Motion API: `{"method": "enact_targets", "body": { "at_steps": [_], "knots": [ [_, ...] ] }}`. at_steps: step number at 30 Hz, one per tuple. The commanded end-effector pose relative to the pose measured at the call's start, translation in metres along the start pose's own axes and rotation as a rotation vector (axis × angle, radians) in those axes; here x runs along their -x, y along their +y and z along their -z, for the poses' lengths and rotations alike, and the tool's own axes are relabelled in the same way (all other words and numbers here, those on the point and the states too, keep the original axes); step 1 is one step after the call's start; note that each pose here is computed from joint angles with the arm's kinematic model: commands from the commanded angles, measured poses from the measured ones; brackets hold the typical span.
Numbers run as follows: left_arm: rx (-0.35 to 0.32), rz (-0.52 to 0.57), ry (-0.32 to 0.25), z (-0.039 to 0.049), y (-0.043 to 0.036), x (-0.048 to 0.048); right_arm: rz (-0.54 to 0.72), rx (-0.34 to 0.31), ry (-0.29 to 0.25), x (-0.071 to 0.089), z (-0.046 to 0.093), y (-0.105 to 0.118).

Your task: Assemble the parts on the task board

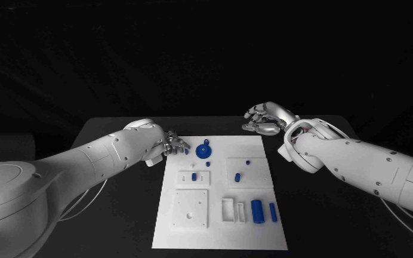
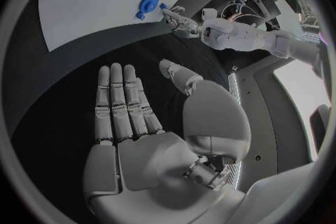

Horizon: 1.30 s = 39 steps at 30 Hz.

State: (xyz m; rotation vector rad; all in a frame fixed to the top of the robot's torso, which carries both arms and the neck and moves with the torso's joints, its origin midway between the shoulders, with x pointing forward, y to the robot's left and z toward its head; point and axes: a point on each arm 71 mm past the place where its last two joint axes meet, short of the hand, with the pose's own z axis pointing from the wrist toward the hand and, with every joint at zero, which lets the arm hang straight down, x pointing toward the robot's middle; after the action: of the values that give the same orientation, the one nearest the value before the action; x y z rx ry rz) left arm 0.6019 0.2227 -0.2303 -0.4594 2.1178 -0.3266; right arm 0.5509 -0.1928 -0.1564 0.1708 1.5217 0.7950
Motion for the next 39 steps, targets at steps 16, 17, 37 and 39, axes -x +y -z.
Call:
{"method": "enact_targets", "body": {
  "at_steps": [16,17,37,39],
  "knots": [
    [-0.012,-0.001,0.04,-0.0013,-0.0025,-0.0055,-0.001,0.007,0.007,-0.0009,-0.0012,0.0007],
    [-0.014,-0.002,0.042,-0.0013,-0.0026,-0.0058,-0.002,0.007,0.007,-0.0009,-0.0013,0.0007],
    [-0.022,0.001,0.044,-0.0009,-0.0033,-0.0067,-0.006,0.005,0.004,-0.0005,-0.0015,0.0],
    [-0.022,0.009,0.042,-0.0009,-0.0029,-0.0064,-0.006,0.004,0.003,-0.0003,-0.0014,-0.0002]
  ]
}}
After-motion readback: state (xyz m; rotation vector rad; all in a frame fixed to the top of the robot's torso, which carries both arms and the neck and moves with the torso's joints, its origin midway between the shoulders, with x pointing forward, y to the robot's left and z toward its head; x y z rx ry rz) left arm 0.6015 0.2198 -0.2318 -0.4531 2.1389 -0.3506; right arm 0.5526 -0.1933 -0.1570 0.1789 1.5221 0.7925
